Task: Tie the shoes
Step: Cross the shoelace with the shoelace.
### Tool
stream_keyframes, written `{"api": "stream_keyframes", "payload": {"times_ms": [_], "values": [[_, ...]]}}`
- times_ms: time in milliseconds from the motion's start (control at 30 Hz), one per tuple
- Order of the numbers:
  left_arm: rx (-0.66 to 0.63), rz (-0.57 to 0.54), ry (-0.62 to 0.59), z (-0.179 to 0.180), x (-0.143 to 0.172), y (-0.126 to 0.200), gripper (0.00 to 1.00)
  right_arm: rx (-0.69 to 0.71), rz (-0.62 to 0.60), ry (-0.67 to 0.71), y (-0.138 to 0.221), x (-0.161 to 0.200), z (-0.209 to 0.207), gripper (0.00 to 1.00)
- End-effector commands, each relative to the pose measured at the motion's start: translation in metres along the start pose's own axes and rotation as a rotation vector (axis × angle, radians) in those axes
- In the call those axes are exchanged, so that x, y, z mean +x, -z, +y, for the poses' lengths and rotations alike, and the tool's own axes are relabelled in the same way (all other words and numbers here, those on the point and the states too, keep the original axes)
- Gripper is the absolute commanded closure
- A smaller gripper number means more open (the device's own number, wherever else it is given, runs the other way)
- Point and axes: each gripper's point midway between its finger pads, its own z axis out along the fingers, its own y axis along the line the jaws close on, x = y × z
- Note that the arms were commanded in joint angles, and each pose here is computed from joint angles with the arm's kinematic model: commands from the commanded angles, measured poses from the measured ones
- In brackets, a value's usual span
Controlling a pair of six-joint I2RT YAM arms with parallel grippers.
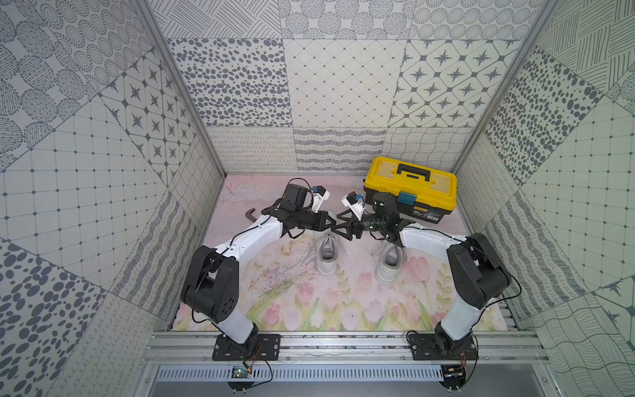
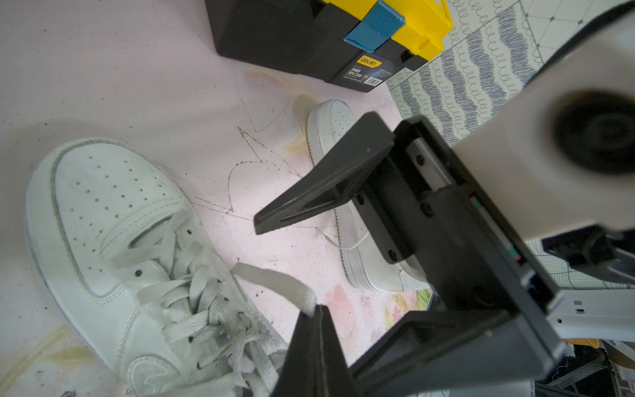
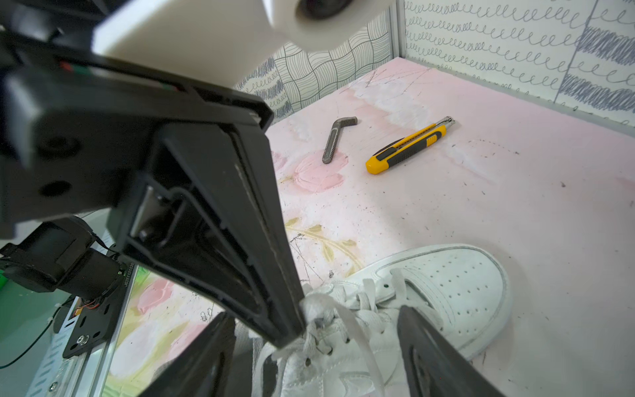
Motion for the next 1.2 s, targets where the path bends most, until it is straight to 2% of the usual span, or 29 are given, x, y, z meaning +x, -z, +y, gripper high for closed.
{"api": "stream_keyframes", "payload": {"times_ms": [0,100,300,467,700,833,900,1033,1100,1167], "values": [[0.038,-0.015,-0.024,-0.01,-0.006,0.004,1.0,-0.069,-0.041,0.039,-0.007,-0.002,0.008,0.22],[0.043,-0.017,-0.026,-0.011,-0.006,0.004,1.0,-0.095,-0.034,0.024,-0.013,0.006,0.011,0.24],[0.027,-0.022,-0.024,-0.009,-0.007,0.006,1.0,-0.073,-0.041,0.011,-0.01,0.008,0.011,0.37],[0.013,-0.024,-0.014,-0.005,-0.007,0.006,1.0,-0.068,-0.022,-0.012,-0.009,0.013,0.012,0.58],[0.003,-0.027,-0.009,-0.004,-0.008,0.008,1.0,-0.053,-0.022,-0.018,-0.007,0.01,0.011,0.79],[-0.008,-0.027,-0.008,-0.002,-0.007,0.008,1.0,-0.045,-0.021,-0.017,-0.007,0.009,0.011,0.97],[-0.017,-0.027,-0.005,0.0,-0.007,0.009,0.99,-0.035,-0.01,-0.018,-0.007,0.011,0.011,1.0],[-0.042,-0.046,-0.014,0.002,-0.009,0.017,0.65,-0.003,0.022,-0.007,-0.005,0.017,0.009,1.0],[-0.067,-0.058,-0.014,0.004,-0.008,0.024,0.54,0.01,0.036,0.001,-0.004,0.02,0.01,1.0],[-0.095,-0.062,-0.002,0.01,-0.003,0.03,0.48,0.024,0.053,0.006,-0.003,0.023,0.01,1.0]]}}
